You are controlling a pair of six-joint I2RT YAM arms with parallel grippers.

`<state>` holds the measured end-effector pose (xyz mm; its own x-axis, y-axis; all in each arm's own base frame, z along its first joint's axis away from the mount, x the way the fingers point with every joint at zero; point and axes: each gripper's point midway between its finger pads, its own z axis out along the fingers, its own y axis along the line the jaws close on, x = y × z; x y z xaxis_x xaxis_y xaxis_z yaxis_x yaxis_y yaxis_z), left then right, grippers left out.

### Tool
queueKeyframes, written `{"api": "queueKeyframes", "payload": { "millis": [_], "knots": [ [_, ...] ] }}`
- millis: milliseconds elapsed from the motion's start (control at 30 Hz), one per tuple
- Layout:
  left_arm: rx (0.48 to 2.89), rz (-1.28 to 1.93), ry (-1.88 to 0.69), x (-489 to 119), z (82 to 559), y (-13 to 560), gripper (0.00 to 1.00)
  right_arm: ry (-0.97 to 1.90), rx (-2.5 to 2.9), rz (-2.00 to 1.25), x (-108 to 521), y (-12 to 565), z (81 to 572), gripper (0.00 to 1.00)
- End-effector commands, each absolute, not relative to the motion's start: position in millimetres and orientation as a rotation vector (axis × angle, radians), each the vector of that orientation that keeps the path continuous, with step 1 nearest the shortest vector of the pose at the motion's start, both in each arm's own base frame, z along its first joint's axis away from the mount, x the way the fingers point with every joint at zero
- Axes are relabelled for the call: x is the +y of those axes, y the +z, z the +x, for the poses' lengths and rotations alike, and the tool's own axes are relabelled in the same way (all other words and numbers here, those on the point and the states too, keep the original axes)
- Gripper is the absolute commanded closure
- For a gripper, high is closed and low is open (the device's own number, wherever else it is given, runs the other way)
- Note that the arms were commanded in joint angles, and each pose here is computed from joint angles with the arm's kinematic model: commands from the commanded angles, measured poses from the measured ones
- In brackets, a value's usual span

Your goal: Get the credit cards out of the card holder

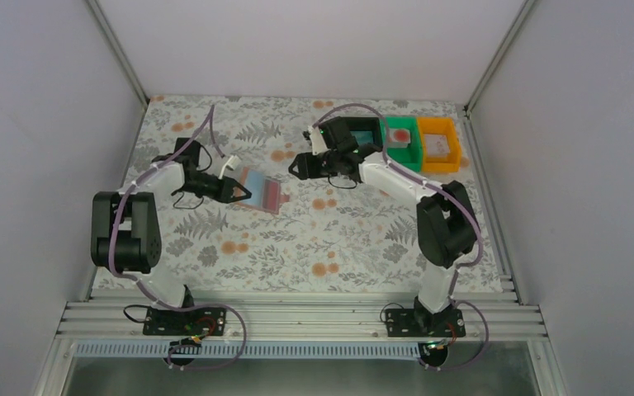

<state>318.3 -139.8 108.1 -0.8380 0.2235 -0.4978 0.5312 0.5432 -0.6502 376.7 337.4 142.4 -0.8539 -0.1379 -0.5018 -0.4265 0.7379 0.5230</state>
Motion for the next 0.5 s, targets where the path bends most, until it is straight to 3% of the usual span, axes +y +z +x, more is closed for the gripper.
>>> {"api": "queueKeyframes", "payload": {
  "millis": [0, 467],
  "knots": [
    [2.354, 0.686, -1.159, -141.4, 322.6, 130.0, 0.98, 0.913, 2.378, -0.483, 336.2, 179.8, 376.1, 0.48],
    [2.327, 0.712, -1.098, -145.0, 323.4, 145.3, 0.98, 1.145, 2.158, -0.7, 381.2, 241.8, 332.2, 0.45]
  ]
}}
